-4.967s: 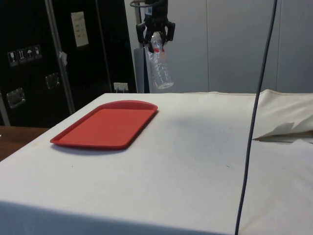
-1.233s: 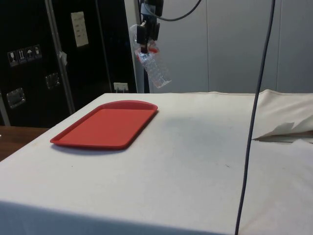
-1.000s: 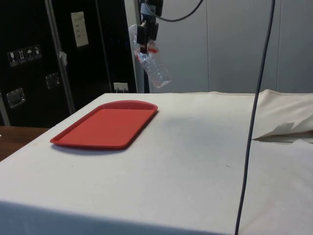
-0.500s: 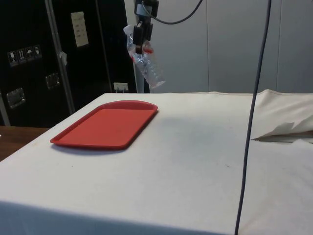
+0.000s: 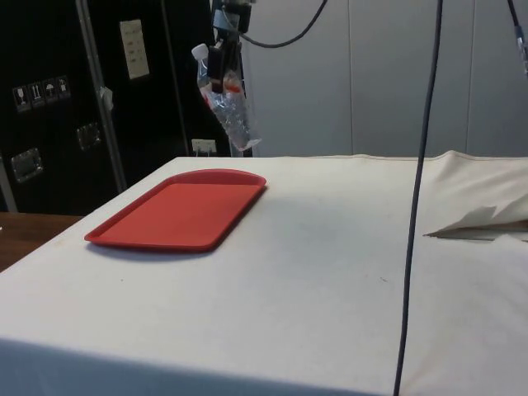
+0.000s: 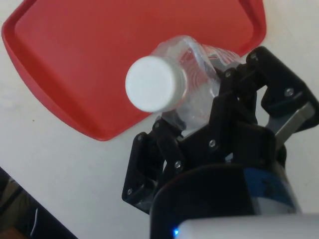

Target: Place the bottle upright on the tray.

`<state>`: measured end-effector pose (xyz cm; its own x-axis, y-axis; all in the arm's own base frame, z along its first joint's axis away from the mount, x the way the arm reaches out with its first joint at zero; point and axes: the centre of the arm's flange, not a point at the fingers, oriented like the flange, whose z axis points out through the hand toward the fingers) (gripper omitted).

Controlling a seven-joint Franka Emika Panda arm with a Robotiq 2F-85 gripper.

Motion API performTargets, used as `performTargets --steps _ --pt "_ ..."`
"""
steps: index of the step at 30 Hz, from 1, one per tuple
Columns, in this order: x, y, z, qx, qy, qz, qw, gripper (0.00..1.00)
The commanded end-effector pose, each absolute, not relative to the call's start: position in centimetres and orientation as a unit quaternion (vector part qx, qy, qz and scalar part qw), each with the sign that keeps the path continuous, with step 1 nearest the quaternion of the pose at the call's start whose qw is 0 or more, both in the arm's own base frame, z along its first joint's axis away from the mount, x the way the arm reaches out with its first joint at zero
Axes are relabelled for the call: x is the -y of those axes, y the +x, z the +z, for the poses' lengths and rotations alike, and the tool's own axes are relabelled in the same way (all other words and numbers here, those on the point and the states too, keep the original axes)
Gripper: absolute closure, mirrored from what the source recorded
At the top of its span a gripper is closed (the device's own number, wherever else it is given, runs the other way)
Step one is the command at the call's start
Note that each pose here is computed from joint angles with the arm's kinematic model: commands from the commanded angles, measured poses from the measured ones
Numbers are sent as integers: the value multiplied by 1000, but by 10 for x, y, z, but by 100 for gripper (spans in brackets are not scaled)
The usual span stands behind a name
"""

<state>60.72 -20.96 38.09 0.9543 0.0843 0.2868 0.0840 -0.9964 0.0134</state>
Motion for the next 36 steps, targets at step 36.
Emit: performTargets --steps 36 --pt "174 674 374 -64 985 158 20 66"
